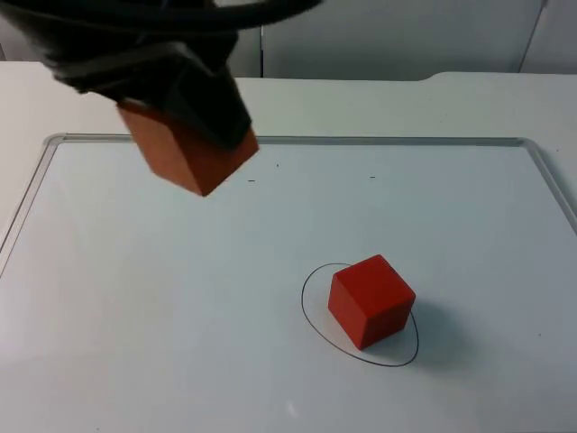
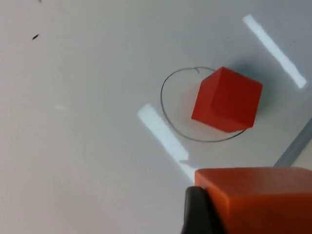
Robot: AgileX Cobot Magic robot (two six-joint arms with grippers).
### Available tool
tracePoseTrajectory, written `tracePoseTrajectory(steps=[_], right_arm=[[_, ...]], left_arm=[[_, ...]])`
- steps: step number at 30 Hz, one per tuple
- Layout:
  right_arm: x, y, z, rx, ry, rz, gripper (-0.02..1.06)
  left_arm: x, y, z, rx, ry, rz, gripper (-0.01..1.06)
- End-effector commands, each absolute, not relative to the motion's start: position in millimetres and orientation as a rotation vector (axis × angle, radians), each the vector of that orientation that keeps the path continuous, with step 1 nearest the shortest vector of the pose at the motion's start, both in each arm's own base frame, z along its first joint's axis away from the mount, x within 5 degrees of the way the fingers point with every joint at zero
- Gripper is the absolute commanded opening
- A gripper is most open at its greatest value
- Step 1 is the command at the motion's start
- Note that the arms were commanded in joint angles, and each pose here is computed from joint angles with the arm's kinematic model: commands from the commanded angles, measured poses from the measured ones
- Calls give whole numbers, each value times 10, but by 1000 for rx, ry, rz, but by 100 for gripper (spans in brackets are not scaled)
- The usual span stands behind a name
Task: Pick up one cube with the left hand and another cube with the right hand. First place the cube in the right hand at the target position, then stack the cube in the left hand on top.
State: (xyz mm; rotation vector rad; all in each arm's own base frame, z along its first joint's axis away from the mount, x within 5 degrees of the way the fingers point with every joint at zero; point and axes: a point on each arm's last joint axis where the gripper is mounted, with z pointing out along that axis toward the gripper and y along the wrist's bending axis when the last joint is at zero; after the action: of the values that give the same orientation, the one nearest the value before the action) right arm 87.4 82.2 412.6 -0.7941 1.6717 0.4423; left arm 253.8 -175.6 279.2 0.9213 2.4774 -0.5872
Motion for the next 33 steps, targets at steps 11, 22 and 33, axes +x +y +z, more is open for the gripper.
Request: tracePoseTrajectory(steps=[11, 22, 33], right_arm=[[872, 827, 4120, -800, 1661, 442, 82], [872, 827, 4120, -800, 1661, 442, 82], [874, 824, 4120, -802, 1659, 435, 82]], left_arm=[[2621, -2725, 2479, 1209, 2373, -536, 2], [2795, -3090, 2225, 1307, 2402, -398, 2], [2849, -3156, 1840, 1333, 2487, -334, 2]])
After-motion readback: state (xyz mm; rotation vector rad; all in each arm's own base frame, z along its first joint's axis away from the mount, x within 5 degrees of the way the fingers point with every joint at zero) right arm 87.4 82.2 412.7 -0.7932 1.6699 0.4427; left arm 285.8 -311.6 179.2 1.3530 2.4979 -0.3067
